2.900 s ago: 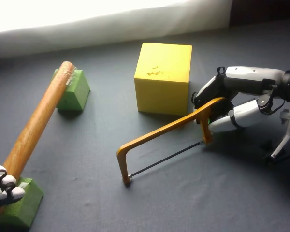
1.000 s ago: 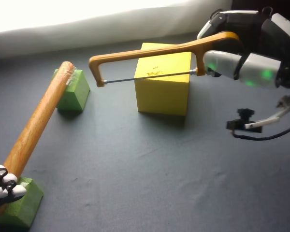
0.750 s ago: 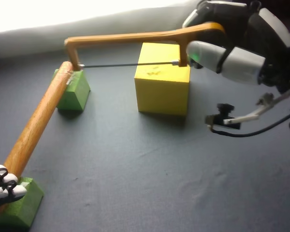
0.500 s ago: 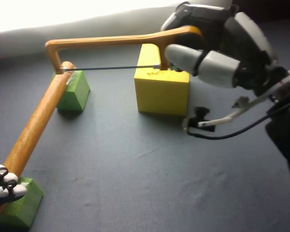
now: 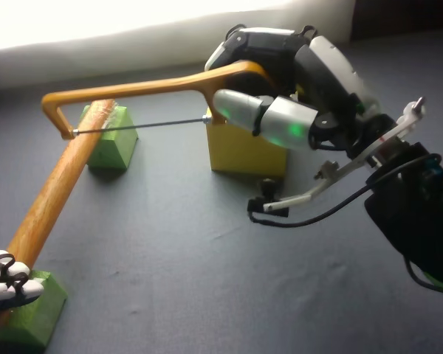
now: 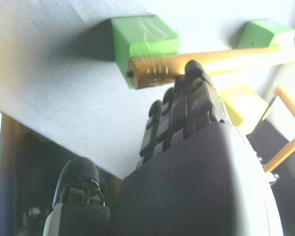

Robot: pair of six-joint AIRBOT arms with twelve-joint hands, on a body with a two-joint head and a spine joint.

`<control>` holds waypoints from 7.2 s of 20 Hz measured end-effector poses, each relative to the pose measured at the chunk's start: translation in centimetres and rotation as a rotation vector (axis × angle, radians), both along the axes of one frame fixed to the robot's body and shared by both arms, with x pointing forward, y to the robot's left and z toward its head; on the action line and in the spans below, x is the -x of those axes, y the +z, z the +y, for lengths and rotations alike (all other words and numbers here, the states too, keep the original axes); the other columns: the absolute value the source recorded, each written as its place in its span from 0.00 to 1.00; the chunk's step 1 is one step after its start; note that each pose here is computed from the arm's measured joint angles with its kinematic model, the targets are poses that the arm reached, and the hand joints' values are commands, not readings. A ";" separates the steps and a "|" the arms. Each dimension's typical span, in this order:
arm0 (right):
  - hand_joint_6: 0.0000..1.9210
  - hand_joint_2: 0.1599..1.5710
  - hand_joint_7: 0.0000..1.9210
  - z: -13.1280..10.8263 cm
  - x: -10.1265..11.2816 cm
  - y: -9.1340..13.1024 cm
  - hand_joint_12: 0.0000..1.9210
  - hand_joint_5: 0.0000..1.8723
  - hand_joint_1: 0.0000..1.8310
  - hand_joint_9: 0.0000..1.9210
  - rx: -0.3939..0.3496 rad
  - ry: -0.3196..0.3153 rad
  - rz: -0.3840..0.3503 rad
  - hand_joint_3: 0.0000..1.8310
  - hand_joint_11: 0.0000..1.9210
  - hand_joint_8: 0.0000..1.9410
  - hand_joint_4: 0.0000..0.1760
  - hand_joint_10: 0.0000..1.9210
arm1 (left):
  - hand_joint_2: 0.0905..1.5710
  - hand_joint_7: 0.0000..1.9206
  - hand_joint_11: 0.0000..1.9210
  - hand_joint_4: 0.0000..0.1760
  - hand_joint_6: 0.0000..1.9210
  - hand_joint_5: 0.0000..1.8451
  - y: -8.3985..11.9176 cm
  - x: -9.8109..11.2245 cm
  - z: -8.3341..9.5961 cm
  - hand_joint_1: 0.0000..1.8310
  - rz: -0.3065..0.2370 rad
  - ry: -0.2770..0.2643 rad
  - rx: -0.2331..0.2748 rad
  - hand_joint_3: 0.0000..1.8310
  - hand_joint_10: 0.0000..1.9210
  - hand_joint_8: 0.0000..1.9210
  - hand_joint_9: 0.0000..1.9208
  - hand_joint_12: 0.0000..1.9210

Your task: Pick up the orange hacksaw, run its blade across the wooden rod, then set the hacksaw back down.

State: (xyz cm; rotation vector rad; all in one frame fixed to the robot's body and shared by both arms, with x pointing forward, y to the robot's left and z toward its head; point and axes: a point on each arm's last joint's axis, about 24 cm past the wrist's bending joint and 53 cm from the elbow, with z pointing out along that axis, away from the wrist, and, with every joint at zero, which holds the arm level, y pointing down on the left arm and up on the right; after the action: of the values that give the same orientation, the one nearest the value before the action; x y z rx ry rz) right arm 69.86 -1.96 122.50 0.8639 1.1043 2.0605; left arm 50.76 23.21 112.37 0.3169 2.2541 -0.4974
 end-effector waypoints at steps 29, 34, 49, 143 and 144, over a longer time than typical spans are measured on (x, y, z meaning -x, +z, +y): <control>0.56 0.72 0.51 7.2 1.5 -2.7 0.74 0.41 0.68 0.55 0.096 0.082 0.055 0.00 0.50 0.63 0.00 0.55 | 0.79 0.00 0.00 0.00 0.00 0.00 0.1 -0.3 0.2 0.02 -0.006 0.004 0.000 0.00 0.00 0.00 0.00 0.00; 0.60 0.73 0.50 9.9 1.7 -2.0 0.75 0.39 0.68 0.53 0.082 0.106 0.078 0.00 0.49 0.64 0.00 0.56 | 0.79 0.01 0.00 0.00 0.00 0.00 0.1 -0.3 0.2 0.02 -0.006 0.004 0.000 0.00 0.00 0.00 0.01 0.00; 0.57 0.71 0.52 13.8 2.8 -2.4 0.74 0.42 0.68 0.54 0.085 0.157 0.105 0.00 0.49 0.61 0.00 0.54 | 0.79 0.00 0.00 0.00 0.00 0.00 0.2 -0.3 0.2 0.02 -0.007 0.004 0.001 0.00 0.00 0.00 0.00 0.00; 0.00 0.53 0.08 -6.3 9.1 -8.2 0.22 0.16 0.40 0.03 0.089 -0.124 0.167 0.00 0.00 0.00 0.00 0.00 | 0.79 0.00 0.00 0.00 0.00 0.00 0.5 -0.4 -0.2 0.02 -0.017 -0.008 0.020 0.00 0.00 0.00 0.00 0.00; 0.00 0.53 0.08 -5.7 8.8 -6.6 0.24 0.15 0.39 0.04 0.101 -0.096 0.132 0.00 0.00 0.00 0.00 0.00 | 0.79 0.00 0.00 0.00 0.00 0.00 0.5 -0.4 -0.2 0.03 -0.017 -0.007 0.019 0.00 0.00 0.00 0.00 0.00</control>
State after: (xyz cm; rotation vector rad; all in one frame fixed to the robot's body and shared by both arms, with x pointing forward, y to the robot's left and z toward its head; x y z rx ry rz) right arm 61.02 -7.63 115.89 0.9939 1.2020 1.8747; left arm 51.21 23.01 112.90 0.3189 2.2315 -0.5176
